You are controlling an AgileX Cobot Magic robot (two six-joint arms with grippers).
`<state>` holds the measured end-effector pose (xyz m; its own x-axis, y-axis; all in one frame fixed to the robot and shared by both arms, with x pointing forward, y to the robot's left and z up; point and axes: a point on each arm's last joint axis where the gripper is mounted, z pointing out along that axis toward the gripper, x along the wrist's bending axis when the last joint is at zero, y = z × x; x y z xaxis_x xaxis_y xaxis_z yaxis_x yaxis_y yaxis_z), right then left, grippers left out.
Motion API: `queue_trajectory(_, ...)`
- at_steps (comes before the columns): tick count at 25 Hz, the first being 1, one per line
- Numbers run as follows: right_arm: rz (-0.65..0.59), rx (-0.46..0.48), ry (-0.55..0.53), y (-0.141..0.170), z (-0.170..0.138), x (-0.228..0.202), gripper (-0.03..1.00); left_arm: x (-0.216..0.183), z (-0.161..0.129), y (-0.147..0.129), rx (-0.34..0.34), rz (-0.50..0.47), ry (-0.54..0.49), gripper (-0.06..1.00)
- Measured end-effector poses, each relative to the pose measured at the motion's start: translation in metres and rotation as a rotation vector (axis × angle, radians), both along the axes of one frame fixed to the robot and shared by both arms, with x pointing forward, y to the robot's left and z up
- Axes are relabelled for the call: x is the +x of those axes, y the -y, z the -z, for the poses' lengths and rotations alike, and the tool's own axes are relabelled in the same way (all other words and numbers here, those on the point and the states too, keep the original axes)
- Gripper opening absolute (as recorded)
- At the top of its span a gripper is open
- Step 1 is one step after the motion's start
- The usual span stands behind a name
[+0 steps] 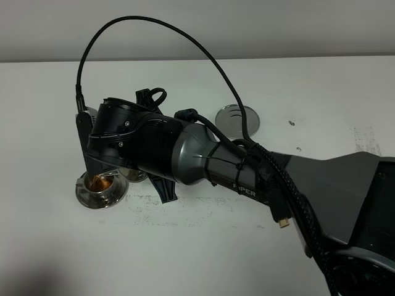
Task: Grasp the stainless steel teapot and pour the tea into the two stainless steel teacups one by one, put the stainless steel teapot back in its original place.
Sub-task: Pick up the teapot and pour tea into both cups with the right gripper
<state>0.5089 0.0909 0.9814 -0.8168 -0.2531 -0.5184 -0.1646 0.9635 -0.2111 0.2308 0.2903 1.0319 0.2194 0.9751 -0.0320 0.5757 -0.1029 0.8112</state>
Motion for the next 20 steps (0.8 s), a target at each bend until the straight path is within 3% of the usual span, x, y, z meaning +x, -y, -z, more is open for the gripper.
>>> queue_trajectory(20, -0.06, -0.027, 0.043, -0.0018, -0.0024, 0.0024, 0.17, 0.0, 0.0, 0.0, 0.0, 0.0, 0.0, 0.33)
